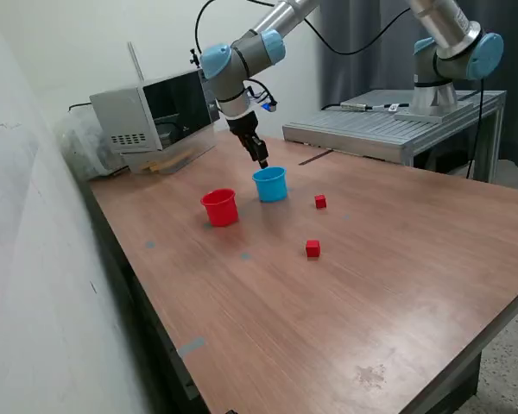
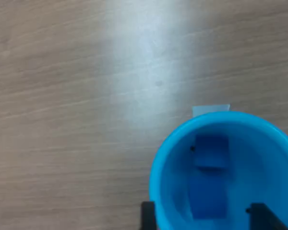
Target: Place red objects in the red bin, and blue objects in the blue bin.
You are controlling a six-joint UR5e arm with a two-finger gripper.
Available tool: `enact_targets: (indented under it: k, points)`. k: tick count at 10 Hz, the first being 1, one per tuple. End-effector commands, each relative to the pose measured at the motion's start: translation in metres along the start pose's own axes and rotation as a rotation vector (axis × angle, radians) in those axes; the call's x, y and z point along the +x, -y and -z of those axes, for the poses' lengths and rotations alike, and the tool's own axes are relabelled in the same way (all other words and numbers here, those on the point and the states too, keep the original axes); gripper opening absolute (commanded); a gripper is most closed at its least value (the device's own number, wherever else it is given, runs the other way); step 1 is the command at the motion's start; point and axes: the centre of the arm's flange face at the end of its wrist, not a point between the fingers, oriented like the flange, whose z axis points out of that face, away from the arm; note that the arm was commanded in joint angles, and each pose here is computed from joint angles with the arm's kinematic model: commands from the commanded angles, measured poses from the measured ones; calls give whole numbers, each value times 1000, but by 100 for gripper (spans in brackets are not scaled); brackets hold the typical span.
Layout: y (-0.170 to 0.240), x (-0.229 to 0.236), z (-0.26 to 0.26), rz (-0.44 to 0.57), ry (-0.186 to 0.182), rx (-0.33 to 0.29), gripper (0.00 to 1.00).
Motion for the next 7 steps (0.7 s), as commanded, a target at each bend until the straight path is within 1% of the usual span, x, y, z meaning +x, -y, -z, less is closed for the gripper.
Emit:
enact_targets:
  k: [1,2,3,4,5,6,7]
  points:
    - [3,1,8,-6,0,-14,100]
    - [6,1,15,-14,-1,-21,100]
    - [21,12,22,-1,-14,-21,100]
    - [40,42,30,38,-56,-26,100]
    - [72,77,47,67,-105,-38,100]
    - [91,102,51,1,-128,-34,100]
    - [98,114,50,-66,-148,-21,100]
